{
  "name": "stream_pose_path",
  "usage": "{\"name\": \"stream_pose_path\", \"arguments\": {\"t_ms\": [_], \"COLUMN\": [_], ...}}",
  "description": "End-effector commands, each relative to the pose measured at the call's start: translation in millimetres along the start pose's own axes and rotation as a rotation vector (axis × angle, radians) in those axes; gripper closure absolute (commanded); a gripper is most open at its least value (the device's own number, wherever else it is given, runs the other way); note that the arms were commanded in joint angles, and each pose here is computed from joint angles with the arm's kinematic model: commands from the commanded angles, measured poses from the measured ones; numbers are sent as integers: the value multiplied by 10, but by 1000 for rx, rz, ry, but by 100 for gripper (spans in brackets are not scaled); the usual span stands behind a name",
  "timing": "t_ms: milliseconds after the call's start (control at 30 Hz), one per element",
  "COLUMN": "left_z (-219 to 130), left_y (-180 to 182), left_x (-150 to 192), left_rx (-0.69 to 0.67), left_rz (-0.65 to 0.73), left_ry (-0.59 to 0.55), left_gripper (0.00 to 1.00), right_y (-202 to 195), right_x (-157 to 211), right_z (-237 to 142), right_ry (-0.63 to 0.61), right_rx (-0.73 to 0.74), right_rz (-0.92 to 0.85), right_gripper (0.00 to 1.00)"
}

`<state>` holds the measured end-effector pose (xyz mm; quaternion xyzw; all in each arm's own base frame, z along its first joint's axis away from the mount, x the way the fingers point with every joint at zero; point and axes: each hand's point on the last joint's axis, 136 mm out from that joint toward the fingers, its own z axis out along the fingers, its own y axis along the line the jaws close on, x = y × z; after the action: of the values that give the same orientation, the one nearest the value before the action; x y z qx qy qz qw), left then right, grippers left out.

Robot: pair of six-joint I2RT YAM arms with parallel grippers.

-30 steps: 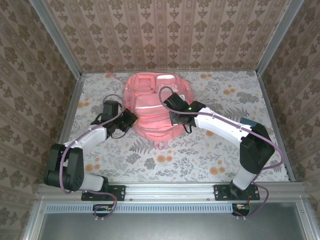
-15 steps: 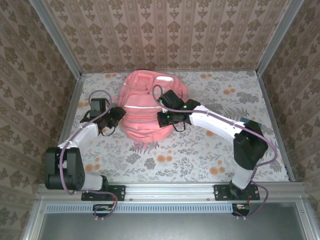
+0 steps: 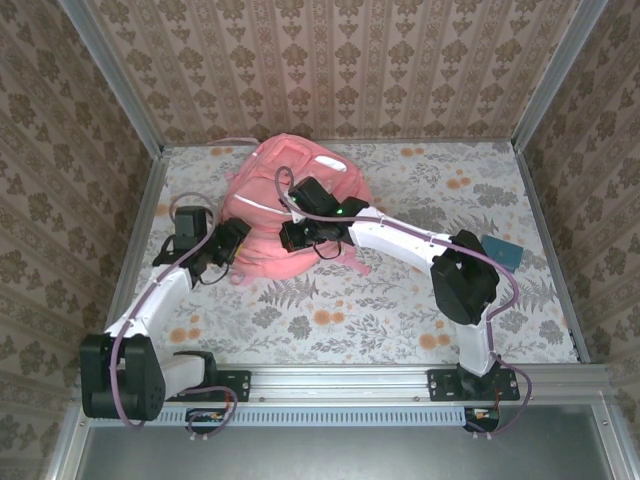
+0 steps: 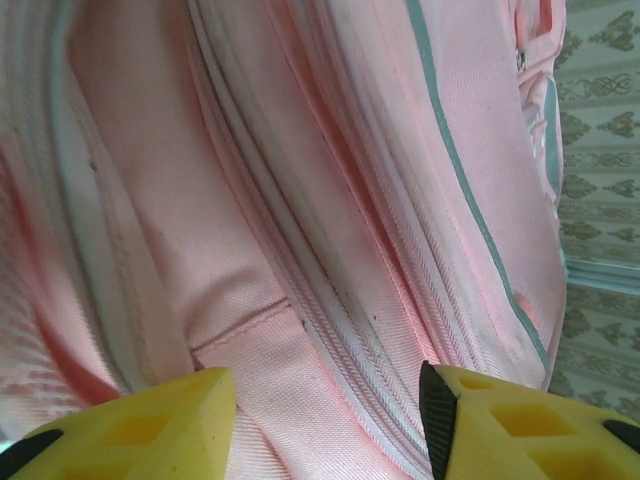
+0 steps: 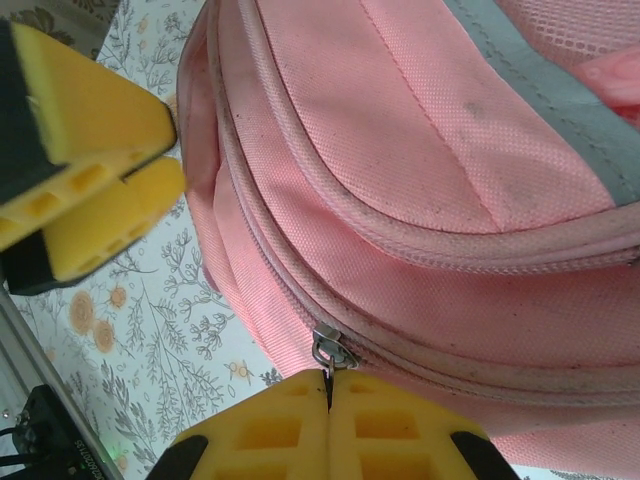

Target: Pack the student bag

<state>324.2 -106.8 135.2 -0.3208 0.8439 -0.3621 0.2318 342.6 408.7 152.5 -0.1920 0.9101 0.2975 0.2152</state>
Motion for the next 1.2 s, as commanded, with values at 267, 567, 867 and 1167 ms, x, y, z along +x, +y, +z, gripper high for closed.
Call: {"name": "stream_pose_path", "arguments": {"t_ms": [267, 567, 867, 1167], "left_z": [255, 285, 246, 161], "left_y": [-156, 113, 231, 205], "left_x": [24, -48, -40, 1], "left_rx": [69, -31, -78, -65], "left_rz": [-31, -23, 12, 35], "left_ry": [51, -21, -34, -25], "left_gripper": [60, 96, 100, 100], "right_y": [242, -399, -1262, -1814], "right_x": [-70, -16, 56, -211], "right_z": [-46, -291, -627, -597], "right_ry": [-24, -104, -127, -113], "right_rx": [-91, 323, 697, 736], "right_rz": [-37, -53, -60, 46], "right_gripper": [100, 100, 100, 100]}}
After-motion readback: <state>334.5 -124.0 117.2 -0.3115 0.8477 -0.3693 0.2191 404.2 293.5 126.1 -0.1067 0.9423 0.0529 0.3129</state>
